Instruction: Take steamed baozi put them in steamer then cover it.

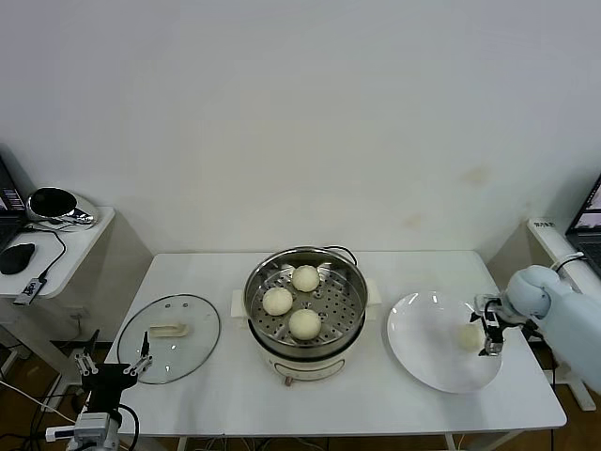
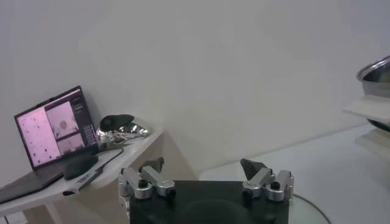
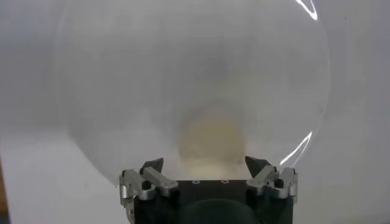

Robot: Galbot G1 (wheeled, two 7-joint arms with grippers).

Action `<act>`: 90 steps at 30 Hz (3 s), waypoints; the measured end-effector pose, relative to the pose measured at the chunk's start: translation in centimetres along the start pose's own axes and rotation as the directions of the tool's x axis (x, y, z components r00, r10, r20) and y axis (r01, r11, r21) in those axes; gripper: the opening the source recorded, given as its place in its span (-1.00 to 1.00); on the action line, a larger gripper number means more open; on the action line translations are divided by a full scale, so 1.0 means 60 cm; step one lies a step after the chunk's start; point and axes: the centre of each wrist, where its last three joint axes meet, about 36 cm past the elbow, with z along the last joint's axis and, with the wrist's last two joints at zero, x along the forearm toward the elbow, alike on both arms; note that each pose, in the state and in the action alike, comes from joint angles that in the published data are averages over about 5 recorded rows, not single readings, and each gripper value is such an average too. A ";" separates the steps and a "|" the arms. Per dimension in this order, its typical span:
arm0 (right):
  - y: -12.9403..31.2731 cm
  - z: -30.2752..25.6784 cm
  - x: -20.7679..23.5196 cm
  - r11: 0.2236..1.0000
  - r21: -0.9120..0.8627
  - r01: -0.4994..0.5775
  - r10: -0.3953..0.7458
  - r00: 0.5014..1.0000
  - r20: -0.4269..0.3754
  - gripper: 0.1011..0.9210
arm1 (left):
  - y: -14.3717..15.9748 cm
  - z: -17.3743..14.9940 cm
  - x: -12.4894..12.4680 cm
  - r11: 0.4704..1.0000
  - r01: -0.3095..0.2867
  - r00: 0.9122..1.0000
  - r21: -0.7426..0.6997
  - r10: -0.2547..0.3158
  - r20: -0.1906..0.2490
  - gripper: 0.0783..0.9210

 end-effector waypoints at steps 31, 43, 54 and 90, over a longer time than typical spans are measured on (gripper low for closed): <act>-0.078 -0.061 0.199 0.995 0.034 -0.099 0.096 0.992 0.084 0.25 | -0.003 -0.009 -0.001 1.000 -0.008 1.000 0.005 0.008 0.018 0.77; -0.111 -0.271 0.368 0.981 0.072 -0.180 0.157 0.956 0.249 0.28 | -0.003 -0.009 -0.008 1.000 -0.010 1.000 0.011 0.009 0.022 0.77; -0.097 -0.466 0.387 0.989 0.086 -0.120 0.088 0.947 0.308 0.28 | -0.004 -0.006 -0.005 1.000 0.004 1.000 0.023 -0.005 0.019 0.77; -0.060 -0.545 0.212 0.997 0.076 -0.029 0.015 0.984 0.179 0.48 | -0.002 -0.004 -0.009 1.000 0.014 1.000 0.028 -0.015 0.024 0.77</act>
